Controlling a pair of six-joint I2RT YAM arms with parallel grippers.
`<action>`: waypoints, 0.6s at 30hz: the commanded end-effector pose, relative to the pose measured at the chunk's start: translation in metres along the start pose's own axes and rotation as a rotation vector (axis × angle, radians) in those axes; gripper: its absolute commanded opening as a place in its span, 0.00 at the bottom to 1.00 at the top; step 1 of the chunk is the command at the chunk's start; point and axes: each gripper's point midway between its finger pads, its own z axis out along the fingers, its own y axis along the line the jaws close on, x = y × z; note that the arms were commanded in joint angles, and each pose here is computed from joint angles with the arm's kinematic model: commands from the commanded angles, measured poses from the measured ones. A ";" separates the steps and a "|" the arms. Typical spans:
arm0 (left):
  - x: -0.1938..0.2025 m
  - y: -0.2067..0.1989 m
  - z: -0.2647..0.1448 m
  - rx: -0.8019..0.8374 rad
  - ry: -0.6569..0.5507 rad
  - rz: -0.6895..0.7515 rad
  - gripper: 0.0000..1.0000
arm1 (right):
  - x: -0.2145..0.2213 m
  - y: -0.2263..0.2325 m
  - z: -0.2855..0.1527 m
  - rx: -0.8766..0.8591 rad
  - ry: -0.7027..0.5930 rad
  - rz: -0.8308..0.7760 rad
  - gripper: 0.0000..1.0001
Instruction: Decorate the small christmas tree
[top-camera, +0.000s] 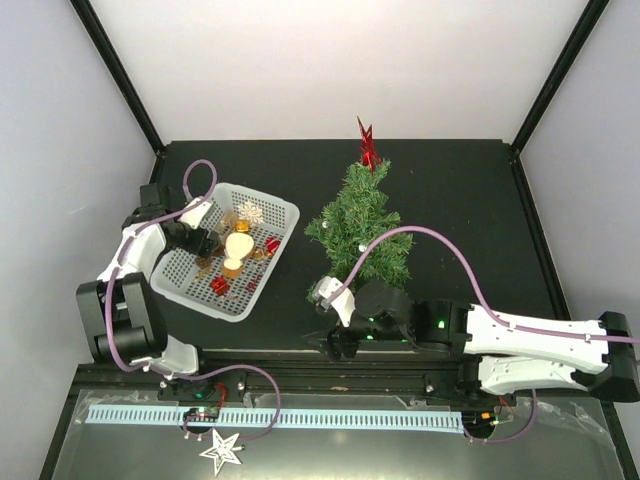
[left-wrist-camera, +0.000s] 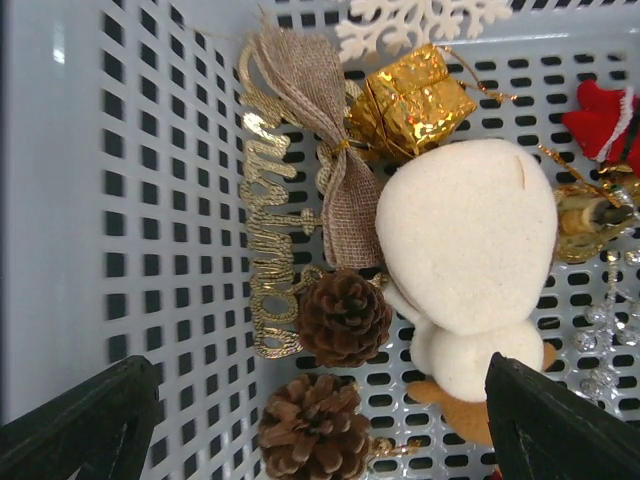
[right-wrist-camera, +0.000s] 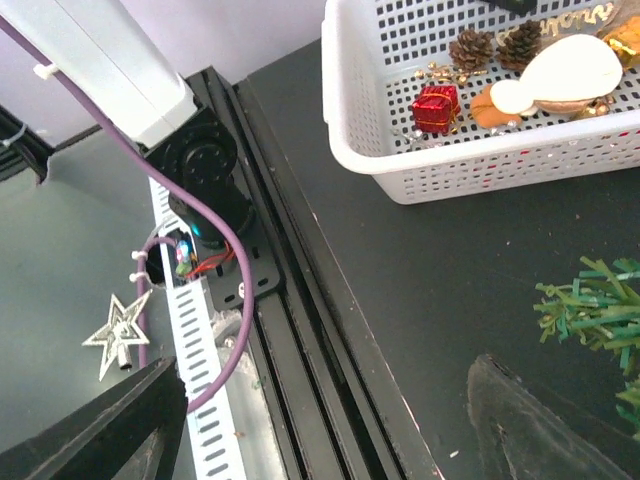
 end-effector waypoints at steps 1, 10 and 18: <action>0.000 0.012 0.016 -0.037 0.026 0.027 0.90 | -0.040 0.006 -0.010 0.000 -0.142 -0.015 0.79; 0.013 0.008 0.043 0.006 0.066 0.009 0.88 | -0.053 0.008 -0.015 0.006 -0.183 -0.033 0.81; 0.019 0.018 0.059 -0.043 0.057 -0.011 0.76 | -0.056 0.010 -0.012 -0.011 -0.197 -0.017 0.81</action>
